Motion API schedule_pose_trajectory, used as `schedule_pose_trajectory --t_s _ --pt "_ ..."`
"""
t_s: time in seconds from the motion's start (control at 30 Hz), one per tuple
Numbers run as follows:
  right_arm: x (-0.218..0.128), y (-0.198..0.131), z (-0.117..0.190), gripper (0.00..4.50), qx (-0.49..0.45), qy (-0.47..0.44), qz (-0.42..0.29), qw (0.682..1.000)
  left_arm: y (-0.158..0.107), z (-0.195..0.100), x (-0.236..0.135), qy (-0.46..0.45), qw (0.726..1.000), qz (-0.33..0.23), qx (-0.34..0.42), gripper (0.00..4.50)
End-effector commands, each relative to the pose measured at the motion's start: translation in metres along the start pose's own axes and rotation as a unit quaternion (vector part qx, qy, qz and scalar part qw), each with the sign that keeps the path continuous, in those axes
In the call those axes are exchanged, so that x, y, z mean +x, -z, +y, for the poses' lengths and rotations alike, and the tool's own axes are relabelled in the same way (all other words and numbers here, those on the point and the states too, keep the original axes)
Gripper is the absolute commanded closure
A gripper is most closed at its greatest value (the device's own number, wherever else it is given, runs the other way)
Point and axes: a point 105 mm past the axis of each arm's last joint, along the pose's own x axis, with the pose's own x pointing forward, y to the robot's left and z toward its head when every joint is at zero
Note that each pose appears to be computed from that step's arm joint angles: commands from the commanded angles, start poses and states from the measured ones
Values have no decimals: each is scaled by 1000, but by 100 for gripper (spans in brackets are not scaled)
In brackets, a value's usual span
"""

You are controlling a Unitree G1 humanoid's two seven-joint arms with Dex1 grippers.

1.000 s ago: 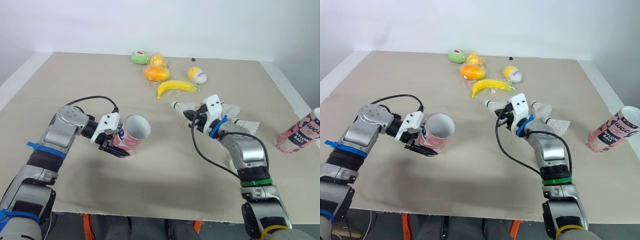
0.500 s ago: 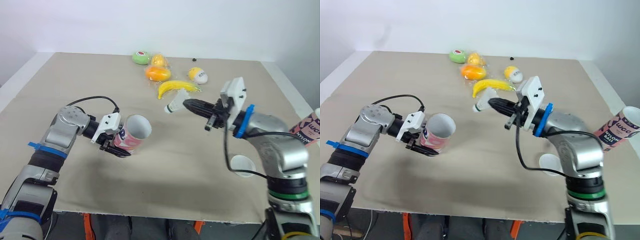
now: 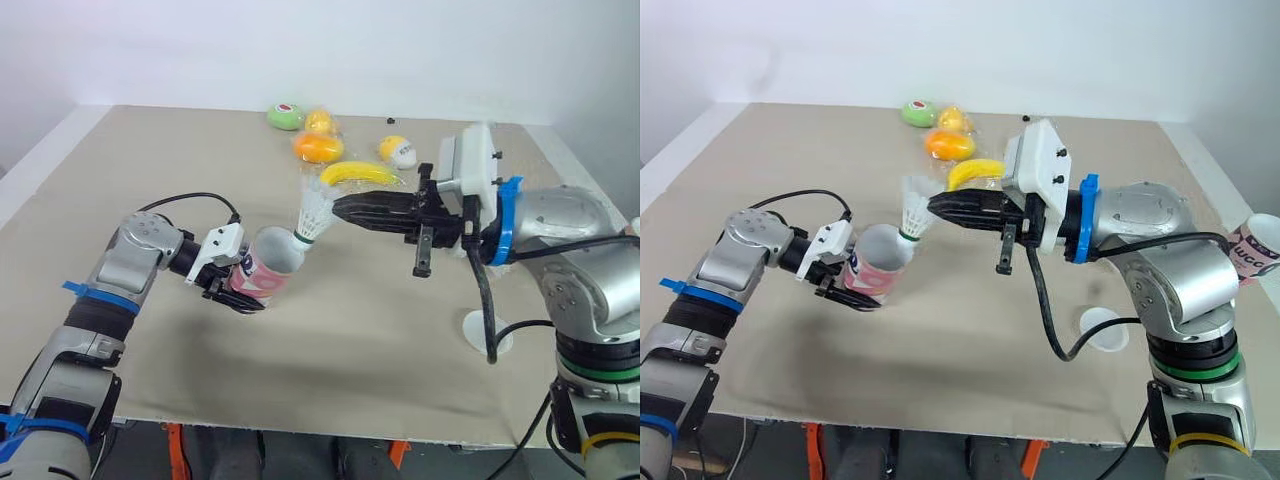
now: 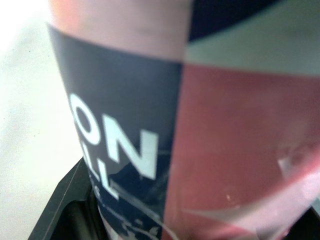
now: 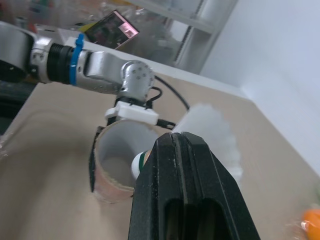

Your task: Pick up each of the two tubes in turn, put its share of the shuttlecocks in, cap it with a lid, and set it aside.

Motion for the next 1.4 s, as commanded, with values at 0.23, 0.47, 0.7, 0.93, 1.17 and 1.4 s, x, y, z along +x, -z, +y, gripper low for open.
schedule_pose_trajectory --t_s 0.23,0.47,0.7,0.93,1.17,1.4 --pt "11 -23 -10 446 -40 -9 -36 999 6 -4 6 17 1000 10 -10 150" --pt "23 -23 -2 446 -37 -41 -42 998 4 -3 8 17 1000 6 -9 150" --pt "40 2 15 446 -5 -68 -16 998 5 -4 7 15 1000 5 -12 150" --pt "37 5 22 222 16 -83 -19 996 6 -4 6 15 1000 5 -13 150" --pt "-6 9 18 30 35 -33 -5 999 5 -5 8 17 1000 5 -13 150" --pt "-122 81 -18 30 95 218 178 955 8 -7 6 16 1000 6 -15 150"
